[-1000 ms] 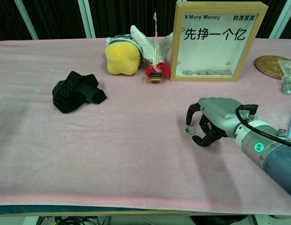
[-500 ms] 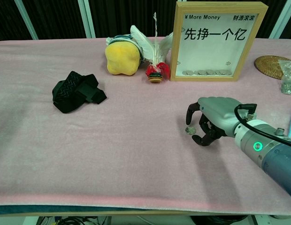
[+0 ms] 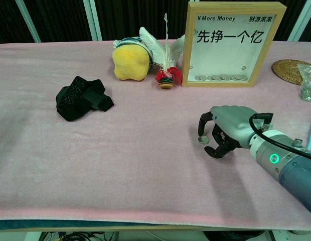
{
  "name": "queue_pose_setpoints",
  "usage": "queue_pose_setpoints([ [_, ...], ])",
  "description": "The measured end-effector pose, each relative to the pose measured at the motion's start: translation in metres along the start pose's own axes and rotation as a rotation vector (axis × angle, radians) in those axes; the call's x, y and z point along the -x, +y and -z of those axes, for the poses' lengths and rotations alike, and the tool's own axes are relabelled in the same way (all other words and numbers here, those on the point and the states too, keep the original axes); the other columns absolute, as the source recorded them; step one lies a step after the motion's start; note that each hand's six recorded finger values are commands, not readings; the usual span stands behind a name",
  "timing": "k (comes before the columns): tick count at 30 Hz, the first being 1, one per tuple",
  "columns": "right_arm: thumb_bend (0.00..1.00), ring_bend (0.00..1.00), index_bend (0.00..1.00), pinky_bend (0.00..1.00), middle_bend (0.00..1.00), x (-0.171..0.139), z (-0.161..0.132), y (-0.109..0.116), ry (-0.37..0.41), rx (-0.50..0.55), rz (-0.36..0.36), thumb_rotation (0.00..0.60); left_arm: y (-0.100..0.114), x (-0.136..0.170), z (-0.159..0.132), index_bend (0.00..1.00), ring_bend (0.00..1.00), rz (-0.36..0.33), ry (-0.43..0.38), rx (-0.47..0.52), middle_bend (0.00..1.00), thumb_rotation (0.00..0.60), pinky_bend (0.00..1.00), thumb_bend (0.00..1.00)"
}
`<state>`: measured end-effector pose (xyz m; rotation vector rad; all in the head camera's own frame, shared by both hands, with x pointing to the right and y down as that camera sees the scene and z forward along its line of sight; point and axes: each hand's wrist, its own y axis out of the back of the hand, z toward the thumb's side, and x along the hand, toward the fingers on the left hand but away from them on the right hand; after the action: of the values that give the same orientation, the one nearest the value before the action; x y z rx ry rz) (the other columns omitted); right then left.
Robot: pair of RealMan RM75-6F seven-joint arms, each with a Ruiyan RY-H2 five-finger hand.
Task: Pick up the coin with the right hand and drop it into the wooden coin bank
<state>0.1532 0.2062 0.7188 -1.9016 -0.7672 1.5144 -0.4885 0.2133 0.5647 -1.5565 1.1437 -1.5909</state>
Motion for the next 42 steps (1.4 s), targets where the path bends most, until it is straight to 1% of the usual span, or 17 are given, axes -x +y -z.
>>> queue_pose_setpoints([
  [42, 0.31, 0.86, 0.42, 0.80, 0.84, 0.0042, 0.0008, -0.0025, -0.007, -0.005, -0.008, 0.600, -0.0006, 0.0000, -0.0001, 0.10, 0.00, 0.003, -0.002, -0.002, 0.05, 0.600, 0.00, 0.40],
])
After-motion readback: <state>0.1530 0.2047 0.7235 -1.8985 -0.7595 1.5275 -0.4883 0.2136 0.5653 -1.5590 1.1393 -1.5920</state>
